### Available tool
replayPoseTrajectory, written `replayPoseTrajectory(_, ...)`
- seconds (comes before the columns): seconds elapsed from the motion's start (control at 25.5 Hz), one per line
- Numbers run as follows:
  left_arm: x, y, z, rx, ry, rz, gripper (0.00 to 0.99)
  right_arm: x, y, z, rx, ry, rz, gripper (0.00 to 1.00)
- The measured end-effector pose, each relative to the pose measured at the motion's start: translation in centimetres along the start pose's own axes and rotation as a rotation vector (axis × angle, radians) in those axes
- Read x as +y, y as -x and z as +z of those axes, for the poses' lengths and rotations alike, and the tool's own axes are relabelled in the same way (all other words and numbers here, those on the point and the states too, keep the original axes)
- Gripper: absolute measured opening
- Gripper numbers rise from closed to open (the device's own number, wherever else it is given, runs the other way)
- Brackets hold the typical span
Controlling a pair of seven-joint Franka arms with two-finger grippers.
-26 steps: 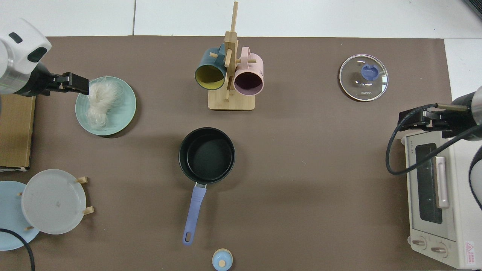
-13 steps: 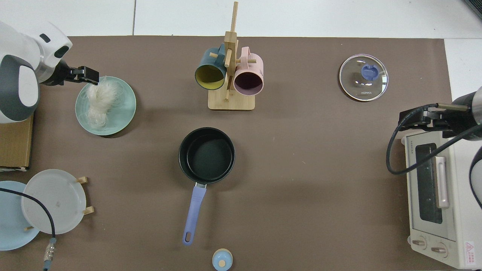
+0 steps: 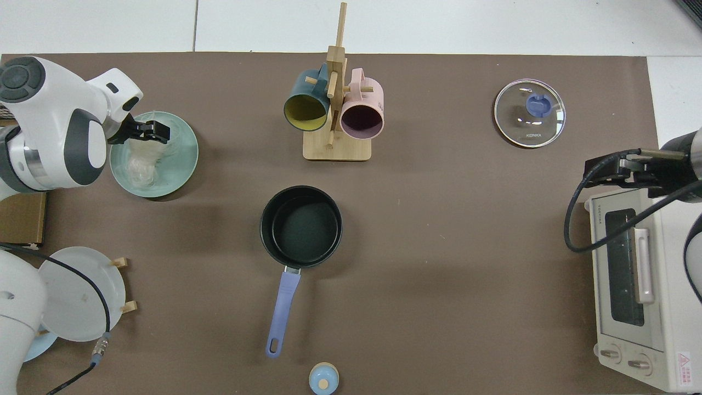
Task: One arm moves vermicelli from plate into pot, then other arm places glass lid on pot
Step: 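Grasp the vermicelli with the left gripper while the right gripper reaches the lid, then lift the vermicelli with the left gripper while the right gripper grasps the lid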
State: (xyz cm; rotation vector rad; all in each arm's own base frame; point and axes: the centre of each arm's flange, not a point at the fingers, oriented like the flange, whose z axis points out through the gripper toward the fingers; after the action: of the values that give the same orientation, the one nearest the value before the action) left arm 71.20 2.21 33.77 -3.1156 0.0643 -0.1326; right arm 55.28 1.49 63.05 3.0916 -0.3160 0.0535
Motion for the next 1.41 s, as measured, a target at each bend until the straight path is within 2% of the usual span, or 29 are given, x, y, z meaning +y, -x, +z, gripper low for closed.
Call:
replayPoseTrajectory(0.23,-0.2,1.5,4.6,-0.015,0.018,-0.022,0.991,0.1,-0.5,0.2,0.003,0.005,0.001,1.0)
replayPoseTrajectory(0.35,-0.4,1.6,5.0,-0.008,0.018,-0.014,0.974,0.1,-1.3,-0.2,0.013,0.004,-0.006,1.0)
replayPoseTrajectory(0.43,-0.7,1.5,4.8,-0.005,0.019,-0.002,0.903,0.0,-1.9,0.0,0.013,0.004,-0.008,1.0)
replayPoseTrajectory(0.47,-1.0,1.5,4.7,-0.003,0.024,-0.003,0.797,-0.1,-2.3,0.2,0.012,0.004,-0.008,1.0)
replayPoseTrajectory(0.59,-1.5,1.6,4.5,0.001,0.041,-0.007,0.568,-0.3,-4.2,0.8,0.015,0.002,-0.005,1.0)
replayPoseTrajectory(0.63,-1.6,1.6,4.5,0.002,0.043,-0.008,0.537,-0.4,-5.1,1.1,0.016,0.001,-0.003,1.0)
replayPoseTrajectory(0.67,-1.6,1.6,4.5,0.002,0.044,-0.007,0.432,-0.4,-5.9,1.4,0.017,0.001,-0.001,1.0)
replayPoseTrajectory(0.74,-1.4,1.5,4.3,0.001,0.045,-0.006,0.339,-0.5,-8.2,3.0,0.012,0.007,0.003,1.0)
replayPoseTrajectory(0.9,-1.6,1.2,3.0,0.001,0.046,-0.001,0.322,-0.5,-13.2,7.8,0.0,0.034,-0.025,1.0)
replayPoseTrajectory(1.1,-1.8,0.7,-1.2,0.026,0.048,0.004,0.313,0.2,-18.1,14.2,0.027,0.041,-0.099,1.0)
replayPoseTrajectory(1.25,-0.8,1.7,-6.7,-0.006,0.064,0.007,0.304,1.4,-20.1,18.0,0.037,0.041,-0.113,1.0)
replayPoseTrajectory(1.41,0.4,3.5,-12.2,-0.037,0.081,0.009,0.295,1.7,-21.6,21.0,0.08,0.035,-0.111,1.0)
